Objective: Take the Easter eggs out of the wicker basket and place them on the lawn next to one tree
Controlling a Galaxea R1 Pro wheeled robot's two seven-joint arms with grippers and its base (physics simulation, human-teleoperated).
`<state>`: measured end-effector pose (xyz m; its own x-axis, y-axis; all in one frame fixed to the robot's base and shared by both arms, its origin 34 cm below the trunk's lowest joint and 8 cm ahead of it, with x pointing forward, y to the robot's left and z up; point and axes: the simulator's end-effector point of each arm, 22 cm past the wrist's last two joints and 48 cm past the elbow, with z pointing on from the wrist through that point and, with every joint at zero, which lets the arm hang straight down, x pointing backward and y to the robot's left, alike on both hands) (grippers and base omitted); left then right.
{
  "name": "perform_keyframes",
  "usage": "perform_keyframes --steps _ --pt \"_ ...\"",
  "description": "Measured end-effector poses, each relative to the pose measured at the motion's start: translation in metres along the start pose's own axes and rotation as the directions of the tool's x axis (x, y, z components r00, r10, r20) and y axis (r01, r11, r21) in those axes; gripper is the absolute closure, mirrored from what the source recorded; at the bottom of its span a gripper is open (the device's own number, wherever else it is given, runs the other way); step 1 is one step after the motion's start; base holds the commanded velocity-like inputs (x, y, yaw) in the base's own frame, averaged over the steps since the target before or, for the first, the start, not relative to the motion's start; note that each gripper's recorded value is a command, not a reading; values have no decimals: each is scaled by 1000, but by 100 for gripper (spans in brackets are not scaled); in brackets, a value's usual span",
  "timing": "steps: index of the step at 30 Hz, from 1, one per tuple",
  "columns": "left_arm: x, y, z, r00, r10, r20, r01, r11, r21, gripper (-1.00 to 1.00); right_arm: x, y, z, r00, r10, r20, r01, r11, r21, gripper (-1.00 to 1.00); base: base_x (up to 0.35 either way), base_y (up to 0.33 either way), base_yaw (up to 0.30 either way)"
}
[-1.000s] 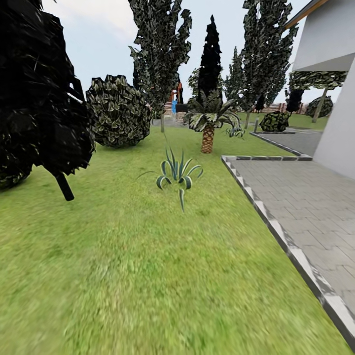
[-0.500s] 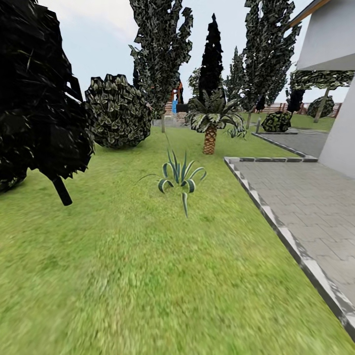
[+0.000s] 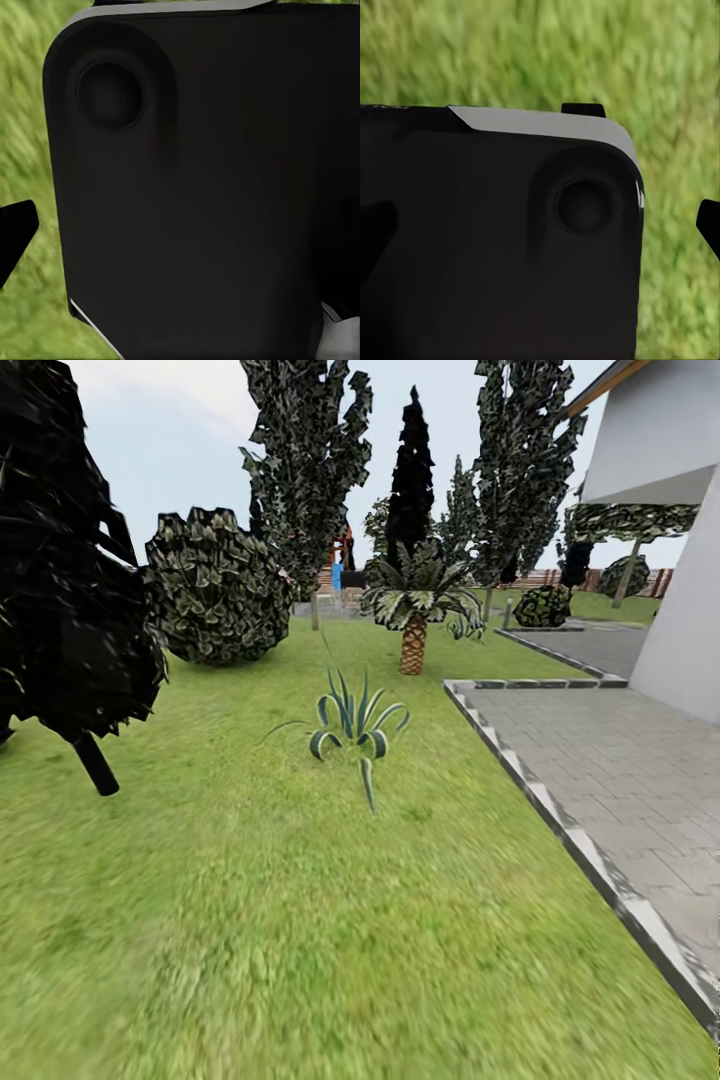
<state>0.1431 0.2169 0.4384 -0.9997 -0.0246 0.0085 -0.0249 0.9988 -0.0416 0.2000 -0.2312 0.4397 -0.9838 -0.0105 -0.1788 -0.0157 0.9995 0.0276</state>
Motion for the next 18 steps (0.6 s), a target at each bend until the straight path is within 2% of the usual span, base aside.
perform_keyframes --steps 12,18 --pt "0 1 0 1000 -1 0 1 1000 1 -100 1 0 0 1000 -1 -1 1 1000 0 -100 332 149 -255" --pt "0 1 0 1000 -1 0 1 1000 1 -100 1 2 0 1000 4 -4 -4 1000 -2 -100 320 180 -55"
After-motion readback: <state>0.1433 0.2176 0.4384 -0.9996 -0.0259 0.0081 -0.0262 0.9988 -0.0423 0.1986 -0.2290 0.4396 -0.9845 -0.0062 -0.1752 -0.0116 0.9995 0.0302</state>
